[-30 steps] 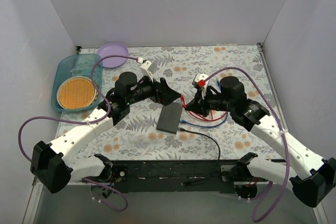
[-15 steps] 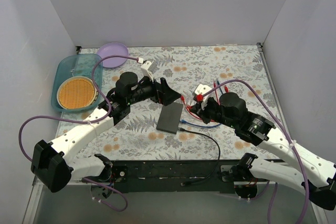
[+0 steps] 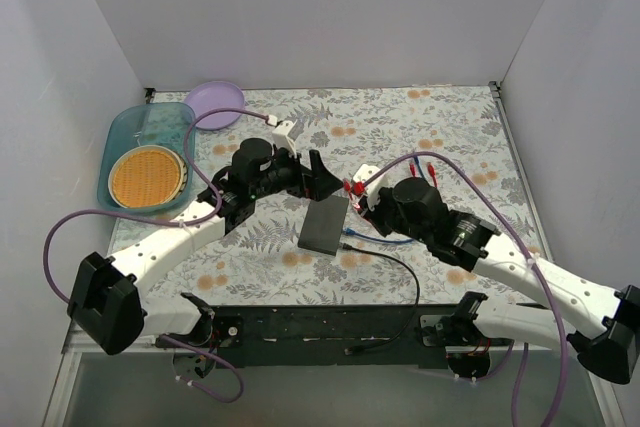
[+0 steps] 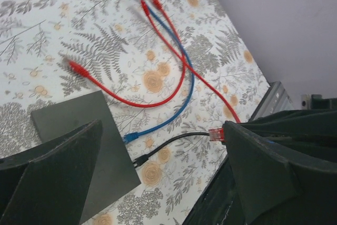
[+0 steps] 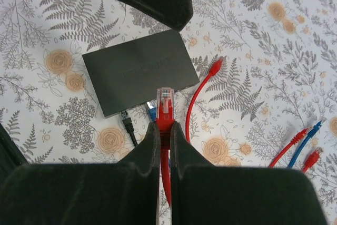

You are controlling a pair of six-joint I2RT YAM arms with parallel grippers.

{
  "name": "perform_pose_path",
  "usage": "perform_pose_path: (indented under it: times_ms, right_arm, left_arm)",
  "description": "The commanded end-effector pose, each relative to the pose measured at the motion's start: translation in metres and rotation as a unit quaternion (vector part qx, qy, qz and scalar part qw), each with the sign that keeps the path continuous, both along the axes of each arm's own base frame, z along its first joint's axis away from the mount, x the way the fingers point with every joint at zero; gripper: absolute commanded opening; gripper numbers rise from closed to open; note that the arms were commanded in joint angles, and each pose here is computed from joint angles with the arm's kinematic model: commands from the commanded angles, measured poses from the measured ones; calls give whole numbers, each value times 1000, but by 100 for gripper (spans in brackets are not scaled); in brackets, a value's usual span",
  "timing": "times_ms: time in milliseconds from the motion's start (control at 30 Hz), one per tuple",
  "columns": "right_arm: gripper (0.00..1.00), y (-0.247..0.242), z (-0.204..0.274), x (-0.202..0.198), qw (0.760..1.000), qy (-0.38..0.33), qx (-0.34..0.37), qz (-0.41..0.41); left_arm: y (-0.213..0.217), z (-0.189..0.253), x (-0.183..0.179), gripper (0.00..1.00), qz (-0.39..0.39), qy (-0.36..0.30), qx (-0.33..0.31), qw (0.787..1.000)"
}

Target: Insert the plug into the switch port

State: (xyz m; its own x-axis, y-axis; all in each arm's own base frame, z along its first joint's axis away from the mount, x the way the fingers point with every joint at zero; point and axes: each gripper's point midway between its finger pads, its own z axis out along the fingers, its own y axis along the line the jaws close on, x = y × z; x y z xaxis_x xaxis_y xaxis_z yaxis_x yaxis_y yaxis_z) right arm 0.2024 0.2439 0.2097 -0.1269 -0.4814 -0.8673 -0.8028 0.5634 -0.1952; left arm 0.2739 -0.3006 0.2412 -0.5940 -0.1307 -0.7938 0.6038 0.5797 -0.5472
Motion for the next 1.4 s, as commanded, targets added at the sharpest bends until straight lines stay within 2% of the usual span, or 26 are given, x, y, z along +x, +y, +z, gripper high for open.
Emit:
perform_pose_path:
  times_ms: [0, 233, 400, 633, 867, 1133, 1300, 1367]
  right_arm:
    - [1, 7, -12, 5, 1000, 12, 0, -13]
    - [1, 10, -67, 10, 993, 80, -77, -34]
    - [1, 9, -91, 16, 987, 110, -102, -57]
    - [1, -13, -120, 34, 970, 161, -146, -111]
    - [1, -16, -128, 38, 966, 173, -155, -116]
    - [1, -17, -133, 40, 964, 181, -158, -115]
    - [1, -14, -138, 41, 963, 186, -162, -109]
    - [1, -12, -140, 41, 963, 189, -163, -107]
  left_arm:
    - [20, -47, 16, 98, 52, 49, 34, 997]
    - [36, -103, 32, 98, 78, 106, 46, 990]
    - [44, -139, 44, 98, 88, 131, 55, 986]
    - [35, -171, 54, 98, 64, 149, 57, 985]
    - [8, -185, 71, 98, 15, 164, 40, 985]
    - [-24, -169, 80, 98, -64, 153, -3, 986]
    - [-23, -162, 81, 98, -65, 135, -1, 989]
    - [-17, -168, 85, 98, -43, 140, 23, 989]
